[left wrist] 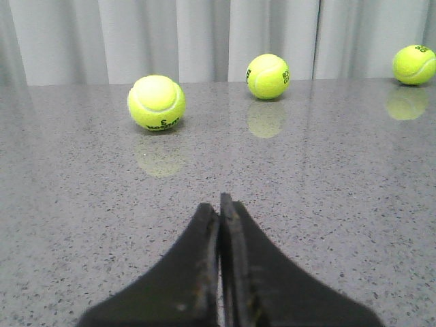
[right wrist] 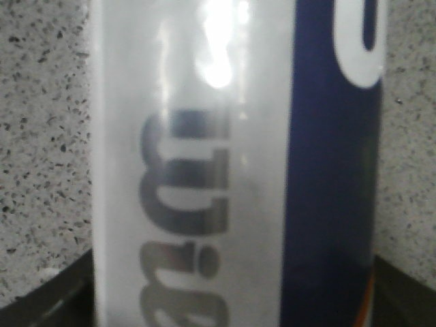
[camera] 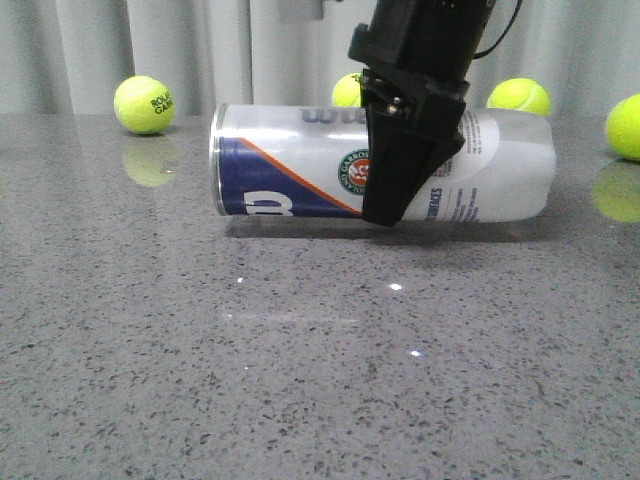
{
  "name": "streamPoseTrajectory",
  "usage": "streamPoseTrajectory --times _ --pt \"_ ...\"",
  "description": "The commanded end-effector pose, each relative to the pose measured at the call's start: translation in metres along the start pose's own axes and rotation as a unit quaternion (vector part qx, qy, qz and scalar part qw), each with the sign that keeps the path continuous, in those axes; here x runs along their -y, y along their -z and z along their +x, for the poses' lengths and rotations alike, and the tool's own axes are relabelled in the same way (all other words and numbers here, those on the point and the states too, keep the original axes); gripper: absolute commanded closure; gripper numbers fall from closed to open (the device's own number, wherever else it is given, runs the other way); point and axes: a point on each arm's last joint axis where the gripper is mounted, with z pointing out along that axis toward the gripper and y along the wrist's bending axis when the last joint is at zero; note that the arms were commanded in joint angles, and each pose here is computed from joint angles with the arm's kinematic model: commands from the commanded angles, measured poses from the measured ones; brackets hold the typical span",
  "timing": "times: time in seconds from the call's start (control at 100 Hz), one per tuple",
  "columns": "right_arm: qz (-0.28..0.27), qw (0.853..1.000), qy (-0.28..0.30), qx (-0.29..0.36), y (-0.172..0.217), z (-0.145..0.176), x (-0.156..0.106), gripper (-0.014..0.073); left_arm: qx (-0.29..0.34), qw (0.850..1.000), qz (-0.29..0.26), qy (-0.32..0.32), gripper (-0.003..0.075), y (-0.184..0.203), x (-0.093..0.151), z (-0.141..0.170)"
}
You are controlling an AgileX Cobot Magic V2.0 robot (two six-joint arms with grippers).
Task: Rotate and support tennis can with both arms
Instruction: 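Drag the can with the right gripper toward the table center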
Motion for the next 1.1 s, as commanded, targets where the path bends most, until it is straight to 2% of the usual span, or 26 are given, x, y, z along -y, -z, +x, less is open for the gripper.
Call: streamPoseTrajectory --times 0.0,0.07,0.14,0.31,0.38,0.66,0.97,1.04,1.09 --pt "0.029 0.999 0.012 0.024 0.021 -0.007 0.001 0.0328 0.034 0.999 0.002 0.01 0.0739 0.0 0.001 0.006" --pt "0.024 0.999 0.012 0.019 0.02 -0.007 0.001 0.0319 0.034 0.999 0.002 0.01 0.0739 0.0 0.001 0.006" --pt "0.02 1.0 0.013 0.017 0.02 -0.006 0.001 0.0255 0.034 0.999 0.002 0.01 0.0739 0.0 0.001 0.006" --pt "0.014 1.0 0.013 0.014 0.021 -0.006 -0.001 -0.0074 0.034 0.999 0.002 0.01 0.0739 0.0 0.001 0.006" --pt "0.016 1.0 0.013 0.015 0.022 -0.006 -0.001 -0.0045 0.034 0.999 0.002 0.01 0.0739 0.0 0.001 0.006" --pt "0.029 0.999 0.019 0.023 0.036 -0.009 -0.002 -0.0049 0.034 0.999 0.002 0.01 0.0739 0.0 0.001 0.006" --pt "0.023 0.999 0.036 0.028 0.09 -0.017 -0.014 -0.0042 0.034 0.999 0.002 0.01 0.0739 0.0 0.001 0.006" --pt "0.034 0.999 0.016 0.037 0.102 -0.019 -0.017 0.0012 0.034 0.999 0.002 0.01 0.0739 0.0 0.001 0.006" --pt "0.041 0.998 0.003 0.043 0.108 -0.02 -0.018 0.0097 0.034 0.999 0.002 0.01 0.0739 0.0 0.001 0.006"
